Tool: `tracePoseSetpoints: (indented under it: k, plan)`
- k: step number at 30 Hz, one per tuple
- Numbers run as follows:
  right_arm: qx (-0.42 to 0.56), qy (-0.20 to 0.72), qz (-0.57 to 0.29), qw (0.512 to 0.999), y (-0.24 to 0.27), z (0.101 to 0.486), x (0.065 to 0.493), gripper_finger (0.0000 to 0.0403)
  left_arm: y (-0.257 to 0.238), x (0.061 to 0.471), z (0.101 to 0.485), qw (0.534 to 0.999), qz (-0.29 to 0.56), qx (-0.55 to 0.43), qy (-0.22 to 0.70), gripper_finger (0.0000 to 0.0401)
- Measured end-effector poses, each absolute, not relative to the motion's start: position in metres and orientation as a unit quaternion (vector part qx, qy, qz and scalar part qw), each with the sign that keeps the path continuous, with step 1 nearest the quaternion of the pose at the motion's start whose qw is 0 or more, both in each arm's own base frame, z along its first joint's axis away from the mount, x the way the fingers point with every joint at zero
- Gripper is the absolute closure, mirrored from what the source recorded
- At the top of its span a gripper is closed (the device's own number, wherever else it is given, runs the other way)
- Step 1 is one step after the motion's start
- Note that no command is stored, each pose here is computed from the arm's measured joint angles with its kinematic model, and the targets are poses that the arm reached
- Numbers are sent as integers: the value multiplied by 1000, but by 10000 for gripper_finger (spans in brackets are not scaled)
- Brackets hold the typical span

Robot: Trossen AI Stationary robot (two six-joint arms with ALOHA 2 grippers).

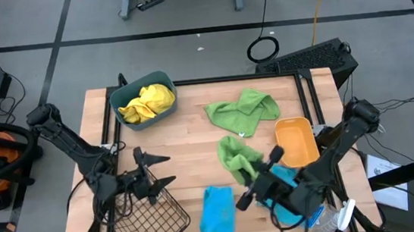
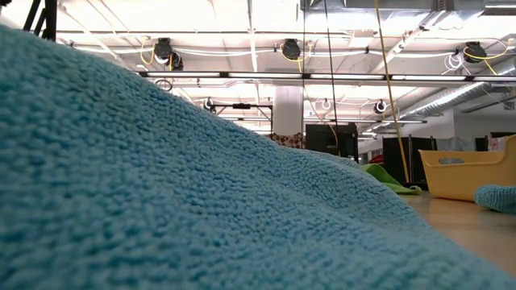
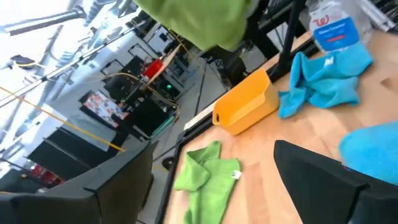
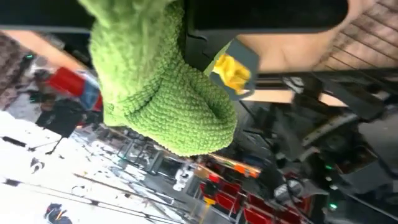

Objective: Sort microfiber towel by color & place in baskets
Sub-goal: Put lower left green towel into the orange bin

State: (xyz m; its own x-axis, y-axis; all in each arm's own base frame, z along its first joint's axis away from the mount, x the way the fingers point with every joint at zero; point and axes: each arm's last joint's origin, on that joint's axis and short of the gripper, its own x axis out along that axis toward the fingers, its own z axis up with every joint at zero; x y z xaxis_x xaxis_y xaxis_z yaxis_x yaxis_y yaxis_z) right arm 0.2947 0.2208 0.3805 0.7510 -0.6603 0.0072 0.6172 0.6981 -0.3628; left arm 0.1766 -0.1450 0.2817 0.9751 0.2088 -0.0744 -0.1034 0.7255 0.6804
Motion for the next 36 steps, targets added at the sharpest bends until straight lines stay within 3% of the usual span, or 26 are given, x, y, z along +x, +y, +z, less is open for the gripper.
tracePoseSetpoints:
  k: [4, 9, 15, 24, 36]
  plan:
    - [-171, 66, -338, 923, 212, 391, 279, 385, -143, 178, 281, 942, 84, 317, 71, 60]
    - [-170, 96, -323, 926, 194, 382, 257, 385, -147, 179, 280, 955, 20, 291, 57, 60]
    - [-84, 156, -353, 919, 148, 360, 223, 385, -151, 179, 280, 957, -51, 282, 42, 60]
    - [19, 304, -437, 846, 108, 312, 199, 385, -151, 180, 280, 958, -53, 278, 42, 60]
    - [106, 406, -521, 743, 75, 254, 169, 385, -140, 189, 279, 964, -51, 255, 50, 60]
